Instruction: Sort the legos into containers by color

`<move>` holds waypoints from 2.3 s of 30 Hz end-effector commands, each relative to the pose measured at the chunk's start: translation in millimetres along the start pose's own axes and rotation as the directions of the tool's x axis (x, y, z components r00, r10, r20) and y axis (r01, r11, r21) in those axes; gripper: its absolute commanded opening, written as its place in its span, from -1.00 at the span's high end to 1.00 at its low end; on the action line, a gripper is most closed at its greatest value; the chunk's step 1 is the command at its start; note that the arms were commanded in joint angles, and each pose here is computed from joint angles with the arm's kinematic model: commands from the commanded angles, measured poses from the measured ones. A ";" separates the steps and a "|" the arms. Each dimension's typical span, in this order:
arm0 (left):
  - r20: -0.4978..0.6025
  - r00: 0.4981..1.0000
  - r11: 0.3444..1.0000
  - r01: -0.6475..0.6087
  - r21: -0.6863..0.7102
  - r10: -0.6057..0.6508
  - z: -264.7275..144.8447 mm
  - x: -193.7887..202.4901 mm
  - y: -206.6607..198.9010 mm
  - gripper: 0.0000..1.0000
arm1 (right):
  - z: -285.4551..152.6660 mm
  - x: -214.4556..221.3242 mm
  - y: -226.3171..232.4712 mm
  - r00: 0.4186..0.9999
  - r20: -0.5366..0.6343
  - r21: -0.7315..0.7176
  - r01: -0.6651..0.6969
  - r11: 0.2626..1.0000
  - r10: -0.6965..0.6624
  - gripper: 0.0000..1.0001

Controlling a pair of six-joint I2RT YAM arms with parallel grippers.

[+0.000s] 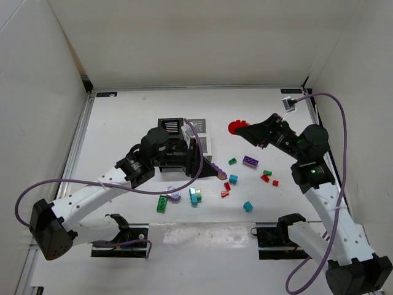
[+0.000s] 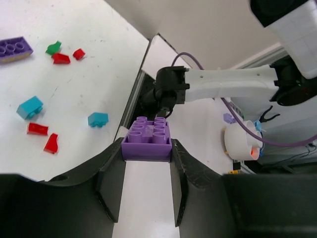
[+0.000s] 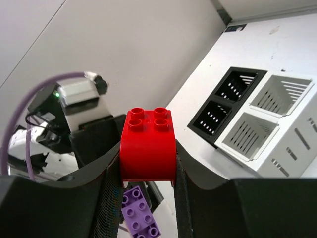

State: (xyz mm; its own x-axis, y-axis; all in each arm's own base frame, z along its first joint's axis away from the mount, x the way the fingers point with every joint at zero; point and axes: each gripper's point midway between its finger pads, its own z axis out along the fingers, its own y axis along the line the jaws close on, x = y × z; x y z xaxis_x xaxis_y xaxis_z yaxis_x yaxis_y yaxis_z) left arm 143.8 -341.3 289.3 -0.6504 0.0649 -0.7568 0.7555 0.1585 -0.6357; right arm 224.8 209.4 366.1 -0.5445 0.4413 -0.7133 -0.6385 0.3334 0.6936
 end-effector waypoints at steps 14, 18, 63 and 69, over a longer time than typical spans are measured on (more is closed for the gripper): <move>0.014 1.000 0.668 -0.001 -0.744 0.017 -46.4 -45.8 118.2 0.63 | -41.2 3.6 -39.3 0.992 0.003 0.273 0.120 0.955 -0.125 1.00; -0.045 0.999 0.554 -0.034 -0.832 -0.007 -46.0 -39.6 154.9 0.63 | -55.5 4.1 -53.9 0.991 -0.003 0.354 0.128 0.926 -0.136 1.00; 0.164 0.986 0.376 0.165 -0.912 -0.036 -127.4 -42.8 132.7 -0.98 | -31.7 27.9 -71.5 0.963 -0.212 0.416 0.242 0.876 -0.165 1.00; 0.361 0.919 0.186 0.386 -0.903 -0.156 -206.0 32.5 115.7 -0.98 | 47.5 53.6 -58.3 0.863 -0.432 0.290 0.410 0.865 -0.264 1.00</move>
State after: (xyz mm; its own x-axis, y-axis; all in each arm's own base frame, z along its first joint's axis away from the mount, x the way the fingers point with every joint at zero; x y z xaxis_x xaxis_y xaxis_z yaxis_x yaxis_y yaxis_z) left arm 224.3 -154.6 253.9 -0.6469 -0.2225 -0.7294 0.0083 0.9544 -0.2985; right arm 239.8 233.0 288.5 -0.6027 0.0245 -0.7976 -0.5664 0.6908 0.4493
